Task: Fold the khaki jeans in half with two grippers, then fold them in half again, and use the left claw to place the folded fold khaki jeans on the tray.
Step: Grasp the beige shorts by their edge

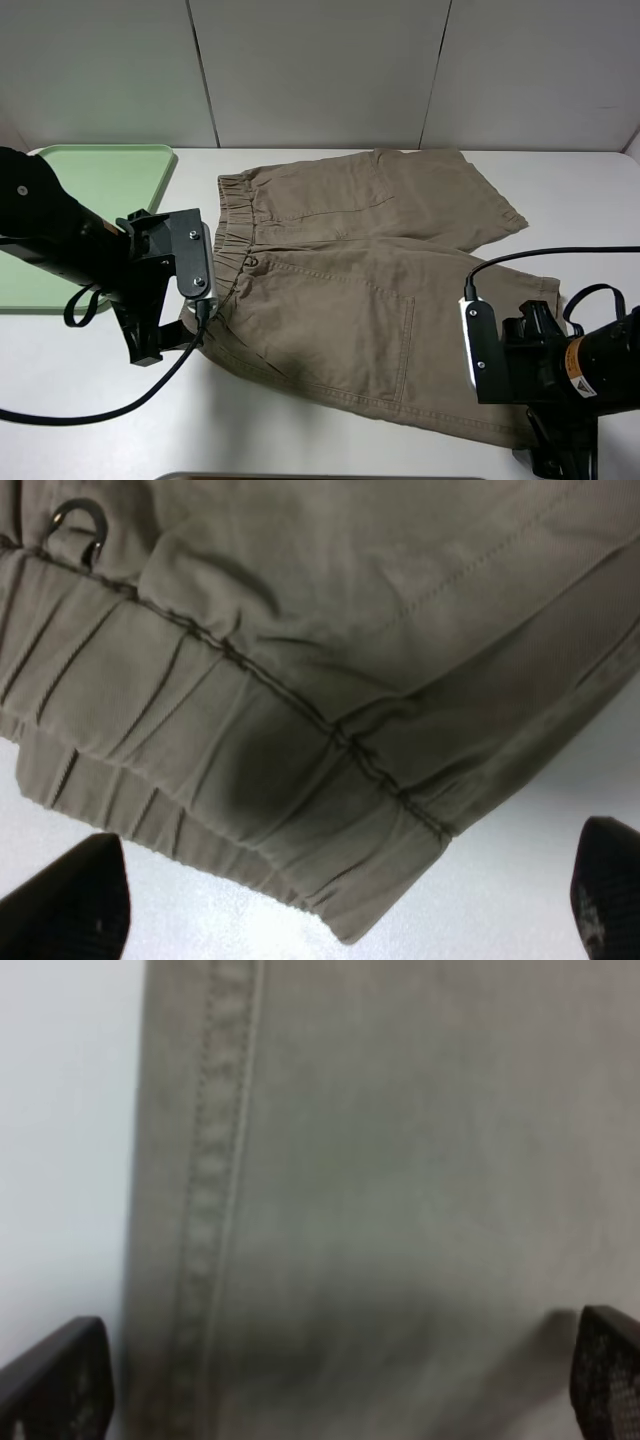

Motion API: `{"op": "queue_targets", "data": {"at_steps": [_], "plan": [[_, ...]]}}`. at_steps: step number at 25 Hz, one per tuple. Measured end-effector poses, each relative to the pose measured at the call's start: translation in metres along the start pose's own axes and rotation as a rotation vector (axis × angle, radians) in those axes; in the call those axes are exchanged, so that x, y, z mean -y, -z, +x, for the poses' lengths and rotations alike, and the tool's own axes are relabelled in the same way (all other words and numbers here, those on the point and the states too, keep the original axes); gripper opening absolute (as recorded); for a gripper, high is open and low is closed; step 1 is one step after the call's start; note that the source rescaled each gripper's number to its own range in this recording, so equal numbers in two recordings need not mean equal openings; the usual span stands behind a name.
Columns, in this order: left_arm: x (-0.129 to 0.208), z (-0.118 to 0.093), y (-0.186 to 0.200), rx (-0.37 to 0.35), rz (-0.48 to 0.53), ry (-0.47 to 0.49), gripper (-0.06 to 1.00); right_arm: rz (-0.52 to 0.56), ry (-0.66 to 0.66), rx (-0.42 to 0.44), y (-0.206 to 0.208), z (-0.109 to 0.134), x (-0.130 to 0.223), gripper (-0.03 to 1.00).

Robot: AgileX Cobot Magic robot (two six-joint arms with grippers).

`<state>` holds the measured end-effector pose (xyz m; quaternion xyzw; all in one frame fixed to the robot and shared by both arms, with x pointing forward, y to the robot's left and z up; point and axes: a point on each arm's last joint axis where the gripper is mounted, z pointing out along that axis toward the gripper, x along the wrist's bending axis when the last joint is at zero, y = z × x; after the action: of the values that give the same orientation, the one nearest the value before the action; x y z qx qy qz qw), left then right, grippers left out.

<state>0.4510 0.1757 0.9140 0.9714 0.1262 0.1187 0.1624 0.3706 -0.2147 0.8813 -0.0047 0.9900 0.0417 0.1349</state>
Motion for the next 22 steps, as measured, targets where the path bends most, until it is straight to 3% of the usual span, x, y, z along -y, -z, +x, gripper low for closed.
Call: {"op": "queue_targets", "data": {"at_steps": [5,15,19,22], "plan": [[0.0,0.0,0.0,0.0,0.0,0.002,0.87,-0.039,0.024,0.029,0.0,-0.003,-0.004,1.0],[0.0,0.0,0.0,0.001,0.001,0.0,0.87,0.023,0.035,-0.055,-0.016,0.0,-0.004,0.96],[0.0,0.0,0.0,0.001,0.001,0.001,0.87,0.034,0.034,-0.067,-0.016,0.001,-0.003,0.8],[0.001,-0.001,0.0,0.014,0.006,-0.023,0.87,0.036,0.039,-0.071,-0.017,0.002,-0.003,0.58]]}}
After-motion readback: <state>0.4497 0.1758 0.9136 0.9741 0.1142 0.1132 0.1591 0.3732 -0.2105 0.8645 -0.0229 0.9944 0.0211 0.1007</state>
